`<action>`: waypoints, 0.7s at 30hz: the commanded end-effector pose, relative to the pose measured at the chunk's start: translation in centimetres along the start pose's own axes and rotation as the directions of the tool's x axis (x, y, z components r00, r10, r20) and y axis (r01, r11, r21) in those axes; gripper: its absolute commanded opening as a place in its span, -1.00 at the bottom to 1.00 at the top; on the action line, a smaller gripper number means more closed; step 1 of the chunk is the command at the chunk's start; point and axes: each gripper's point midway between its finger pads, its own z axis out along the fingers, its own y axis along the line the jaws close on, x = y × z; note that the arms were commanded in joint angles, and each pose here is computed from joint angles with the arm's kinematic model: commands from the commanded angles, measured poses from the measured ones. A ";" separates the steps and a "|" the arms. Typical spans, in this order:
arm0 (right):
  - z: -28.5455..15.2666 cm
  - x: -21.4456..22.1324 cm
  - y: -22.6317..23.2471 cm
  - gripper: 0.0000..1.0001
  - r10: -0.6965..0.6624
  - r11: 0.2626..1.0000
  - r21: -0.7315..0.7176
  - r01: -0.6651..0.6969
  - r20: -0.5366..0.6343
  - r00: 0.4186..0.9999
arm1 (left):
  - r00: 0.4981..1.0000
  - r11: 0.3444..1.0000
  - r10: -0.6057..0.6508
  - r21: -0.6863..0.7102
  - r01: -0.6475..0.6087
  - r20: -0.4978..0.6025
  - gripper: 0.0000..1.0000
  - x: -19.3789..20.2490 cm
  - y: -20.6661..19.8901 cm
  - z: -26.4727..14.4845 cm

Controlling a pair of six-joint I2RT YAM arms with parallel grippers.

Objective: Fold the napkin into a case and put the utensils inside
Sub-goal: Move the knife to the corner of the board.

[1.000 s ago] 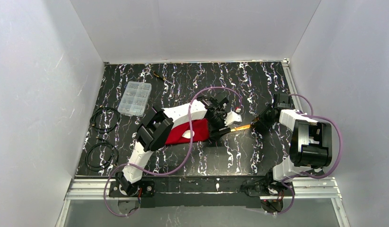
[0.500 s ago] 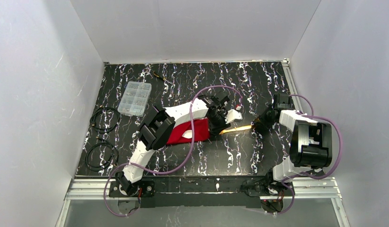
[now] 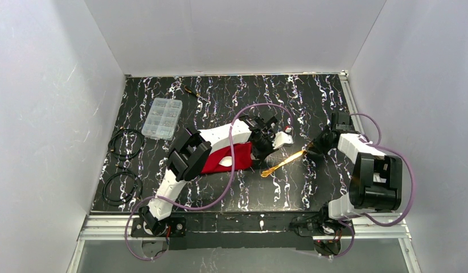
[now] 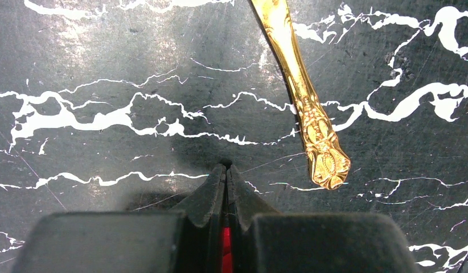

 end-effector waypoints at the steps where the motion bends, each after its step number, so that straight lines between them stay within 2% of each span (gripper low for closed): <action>1: -3.1 -2.1 2.1 -0.52 -0.030 0.999 -0.041 0.033 0.083 0.996 | 0.982 0.992 -0.081 0.079 0.095 -0.173 -1.00 5.4 -2.4 1.6; 3: -3.5 -2.2 2.5 -0.51 -0.028 0.998 -0.056 0.033 0.090 0.996 | 0.983 0.985 -0.118 0.108 0.133 -0.137 -0.99 4.5 -2.5 0.0; 4: -3.7 -2.3 2.7 -0.51 -0.031 0.997 -0.061 0.036 0.093 0.995 | 0.984 0.981 -0.131 0.123 0.147 -0.124 -0.89 4.0 -2.8 -0.8; 6: -3.8 -2.4 3.1 -0.51 -0.033 0.996 -0.077 0.040 0.091 0.995 | 0.982 0.974 -0.148 0.156 0.165 -0.115 -0.54 3.7 -4.0 -2.3; 8: -3.7 -2.3 3.4 -0.50 -0.033 0.995 -0.088 0.040 0.080 0.996 | 0.984 0.970 -0.156 0.171 0.170 -0.090 -0.08 3.2 -5.2 -3.7; 9: -3.4 -2.1 3.4 -0.50 -0.033 0.995 -0.090 0.039 0.069 0.997 | 0.984 0.971 -0.155 0.170 0.169 -0.093 0.00 3.3 -5.6 -3.9; 14: -1.8 -0.6 2.9 -0.53 -0.028 0.996 -0.090 0.029 0.015 1.000 | 0.978 0.974 -0.168 0.134 0.184 -0.122 0.03 4.0 -5.8 -3.0; 21: -0.2 0.7 1.2 -0.55 -0.047 0.999 -0.027 0.046 -0.027 0.999 | 0.977 0.971 -0.191 0.125 0.202 -0.092 0.03 2.3 -5.4 -1.6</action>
